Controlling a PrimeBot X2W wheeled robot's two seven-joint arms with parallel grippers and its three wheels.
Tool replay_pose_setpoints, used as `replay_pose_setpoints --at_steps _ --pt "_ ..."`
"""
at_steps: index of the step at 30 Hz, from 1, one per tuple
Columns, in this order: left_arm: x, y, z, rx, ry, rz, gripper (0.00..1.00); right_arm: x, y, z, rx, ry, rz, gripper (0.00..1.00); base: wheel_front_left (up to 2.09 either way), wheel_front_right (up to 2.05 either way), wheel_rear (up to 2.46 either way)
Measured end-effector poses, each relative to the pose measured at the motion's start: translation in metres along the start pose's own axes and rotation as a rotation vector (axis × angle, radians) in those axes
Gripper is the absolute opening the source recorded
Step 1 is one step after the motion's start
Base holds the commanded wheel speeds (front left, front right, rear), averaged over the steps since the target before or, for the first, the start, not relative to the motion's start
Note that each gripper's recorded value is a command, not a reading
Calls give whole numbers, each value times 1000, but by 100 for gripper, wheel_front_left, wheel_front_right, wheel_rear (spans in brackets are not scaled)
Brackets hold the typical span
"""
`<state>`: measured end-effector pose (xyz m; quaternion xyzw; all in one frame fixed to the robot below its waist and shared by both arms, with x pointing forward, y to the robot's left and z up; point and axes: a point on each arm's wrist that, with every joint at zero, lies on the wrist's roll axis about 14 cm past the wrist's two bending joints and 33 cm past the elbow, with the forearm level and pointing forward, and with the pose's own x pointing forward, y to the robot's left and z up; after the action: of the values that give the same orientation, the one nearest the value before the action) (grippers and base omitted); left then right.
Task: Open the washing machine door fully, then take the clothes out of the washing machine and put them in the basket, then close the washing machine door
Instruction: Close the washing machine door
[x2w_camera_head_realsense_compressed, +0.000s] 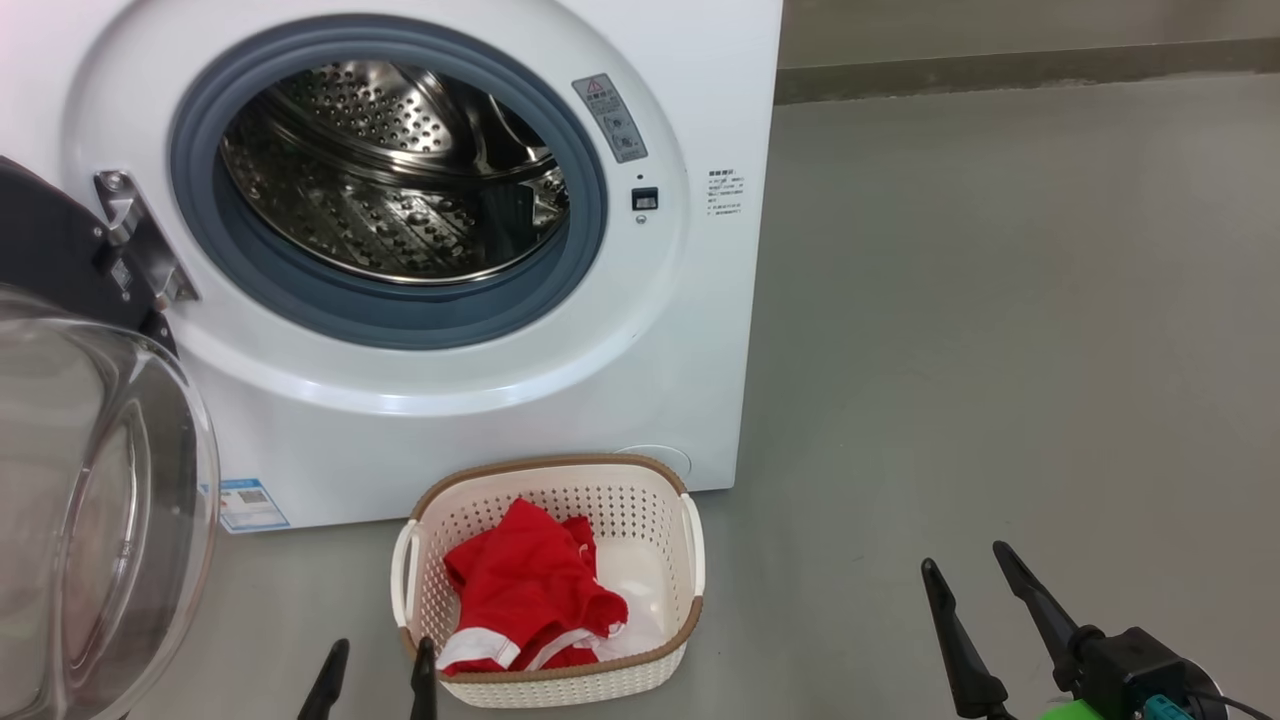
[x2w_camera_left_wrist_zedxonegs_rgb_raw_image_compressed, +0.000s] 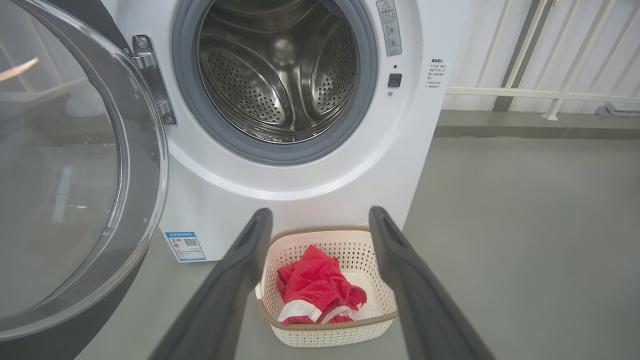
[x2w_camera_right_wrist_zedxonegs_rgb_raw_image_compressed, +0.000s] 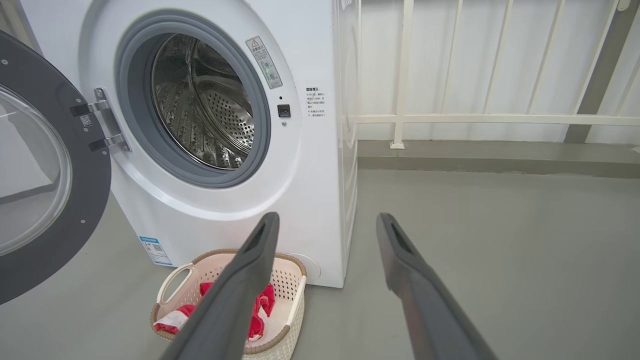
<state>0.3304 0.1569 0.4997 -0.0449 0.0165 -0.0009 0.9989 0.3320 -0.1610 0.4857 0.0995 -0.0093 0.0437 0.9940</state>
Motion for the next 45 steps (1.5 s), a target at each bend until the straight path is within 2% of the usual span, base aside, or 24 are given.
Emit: replay_pose_setpoints --at_steps 19,45 --pt "-8 18 0 8 -3 61 100 8 13 0 -4 3 46 100 0 0 0" --pt "-65 98 13 -6 -55 358 100 39 106 -13 -2 45 342 100 0 0 0"
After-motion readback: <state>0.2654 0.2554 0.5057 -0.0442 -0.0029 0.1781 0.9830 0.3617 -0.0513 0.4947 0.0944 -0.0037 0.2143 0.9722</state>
